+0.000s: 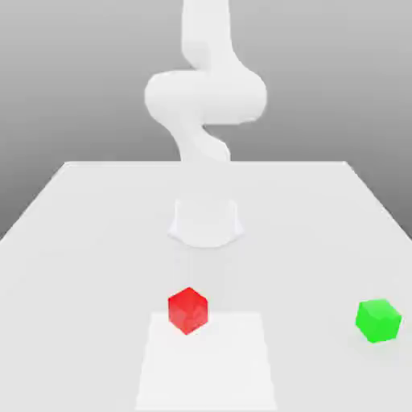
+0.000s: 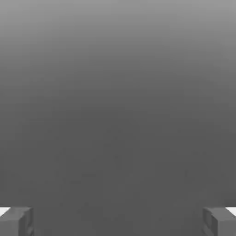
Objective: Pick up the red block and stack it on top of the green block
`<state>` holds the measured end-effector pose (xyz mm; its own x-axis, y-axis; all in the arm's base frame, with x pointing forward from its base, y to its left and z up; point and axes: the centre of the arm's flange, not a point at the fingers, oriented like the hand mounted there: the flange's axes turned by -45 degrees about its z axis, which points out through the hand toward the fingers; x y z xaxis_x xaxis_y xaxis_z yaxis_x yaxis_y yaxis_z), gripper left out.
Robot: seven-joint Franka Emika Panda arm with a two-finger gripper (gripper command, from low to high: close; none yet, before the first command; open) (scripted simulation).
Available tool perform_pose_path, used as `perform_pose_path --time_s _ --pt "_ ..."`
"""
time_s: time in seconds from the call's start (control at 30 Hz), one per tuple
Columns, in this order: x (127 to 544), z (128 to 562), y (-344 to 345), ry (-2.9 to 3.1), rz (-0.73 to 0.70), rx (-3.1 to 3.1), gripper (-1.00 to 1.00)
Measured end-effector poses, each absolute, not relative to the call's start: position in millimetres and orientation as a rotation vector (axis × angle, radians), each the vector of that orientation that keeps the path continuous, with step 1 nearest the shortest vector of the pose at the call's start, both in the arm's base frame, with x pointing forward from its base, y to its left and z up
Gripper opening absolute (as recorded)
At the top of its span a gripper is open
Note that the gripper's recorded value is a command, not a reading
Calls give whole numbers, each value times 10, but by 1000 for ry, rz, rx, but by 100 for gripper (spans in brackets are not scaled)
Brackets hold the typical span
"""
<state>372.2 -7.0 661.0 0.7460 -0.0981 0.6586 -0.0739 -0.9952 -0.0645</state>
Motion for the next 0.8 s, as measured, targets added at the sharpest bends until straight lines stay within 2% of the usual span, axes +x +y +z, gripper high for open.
perform_pose_path --time_s 0.13,0.27,0.4,0.57,0.63,0.77,0.8 --pt "4048 5616 -176 377 -866 -2921 0" --pt "4128 4616 -244 610 -638 -2928 0" --pt "3960 3606 -286 859 -400 -2922 0" --pt "3435 2329 -320 1198 -88 -2884 0" --pt "3317 1947 -337 1271 -24 -2868 0" --pt "3262 1562 -320 1287 -2 -2864 0" --pt "3250 1481 -318 1289 -1 -2864 -100"
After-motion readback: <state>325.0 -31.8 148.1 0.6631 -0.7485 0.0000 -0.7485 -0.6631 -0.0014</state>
